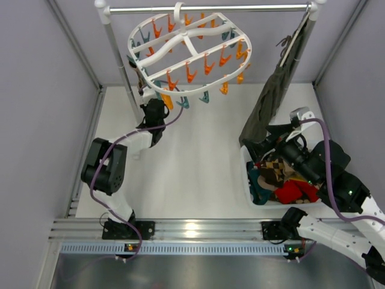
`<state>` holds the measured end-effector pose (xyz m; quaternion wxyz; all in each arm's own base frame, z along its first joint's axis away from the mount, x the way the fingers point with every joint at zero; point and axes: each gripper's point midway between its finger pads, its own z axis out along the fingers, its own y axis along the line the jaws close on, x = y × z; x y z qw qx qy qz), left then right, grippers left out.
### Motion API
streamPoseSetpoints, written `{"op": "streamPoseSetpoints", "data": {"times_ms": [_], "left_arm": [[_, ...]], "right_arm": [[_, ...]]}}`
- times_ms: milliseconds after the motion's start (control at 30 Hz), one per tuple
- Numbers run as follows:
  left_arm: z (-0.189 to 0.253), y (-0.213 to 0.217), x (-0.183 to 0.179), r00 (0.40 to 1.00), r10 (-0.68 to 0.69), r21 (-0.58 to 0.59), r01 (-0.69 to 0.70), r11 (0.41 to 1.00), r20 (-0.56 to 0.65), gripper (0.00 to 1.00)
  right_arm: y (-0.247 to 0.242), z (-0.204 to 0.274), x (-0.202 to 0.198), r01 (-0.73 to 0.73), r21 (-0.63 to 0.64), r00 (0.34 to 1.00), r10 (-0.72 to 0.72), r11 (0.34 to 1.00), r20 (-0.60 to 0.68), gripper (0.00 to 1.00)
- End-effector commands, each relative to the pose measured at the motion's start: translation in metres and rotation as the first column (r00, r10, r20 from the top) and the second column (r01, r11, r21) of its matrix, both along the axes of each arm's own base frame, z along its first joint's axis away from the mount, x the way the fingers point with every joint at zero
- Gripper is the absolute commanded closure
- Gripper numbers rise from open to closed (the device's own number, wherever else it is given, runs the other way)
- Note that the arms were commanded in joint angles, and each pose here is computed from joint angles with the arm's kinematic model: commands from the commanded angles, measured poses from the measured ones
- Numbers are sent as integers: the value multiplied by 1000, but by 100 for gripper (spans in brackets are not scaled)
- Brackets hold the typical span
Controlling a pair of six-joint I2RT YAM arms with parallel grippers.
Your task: Remove the socks clipped to the hanger
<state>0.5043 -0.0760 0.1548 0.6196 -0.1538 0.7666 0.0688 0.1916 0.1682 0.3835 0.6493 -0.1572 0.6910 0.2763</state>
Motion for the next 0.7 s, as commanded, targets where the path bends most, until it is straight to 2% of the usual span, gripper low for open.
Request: {"op": "streamPoseSetpoints", "data": {"times_ms": [0,33,67,167,467,533,667], "left_arm": [[49,-14,-21,989,1,-154,22,988,149,100],[38,-17,-34,991,-11,-168,33,985,131,100],[53,-18,-45,987,-12,-189,43,981,163,100],[53,-27,-79,984,-14,-211,52,976,177,100],[60,-107,-168,959,-189,-170,226,959,211,100],[60,-115,-183,955,-207,-150,241,959,211,100],[71,-155,-222,918,-322,-143,359,922,232,100]], "right_arm": [[10,19,-5,-59,74,997,55,996,53,1],[14,21,-9,-85,83,995,81,993,56,1],[14,24,-11,-97,98,994,91,990,63,0],[17,31,-18,-132,125,990,123,983,71,1],[19,62,-34,-201,239,978,183,950,97,1],[25,79,-47,-281,264,959,256,923,124,1],[49,102,-64,-426,287,904,402,858,144,0]]}}
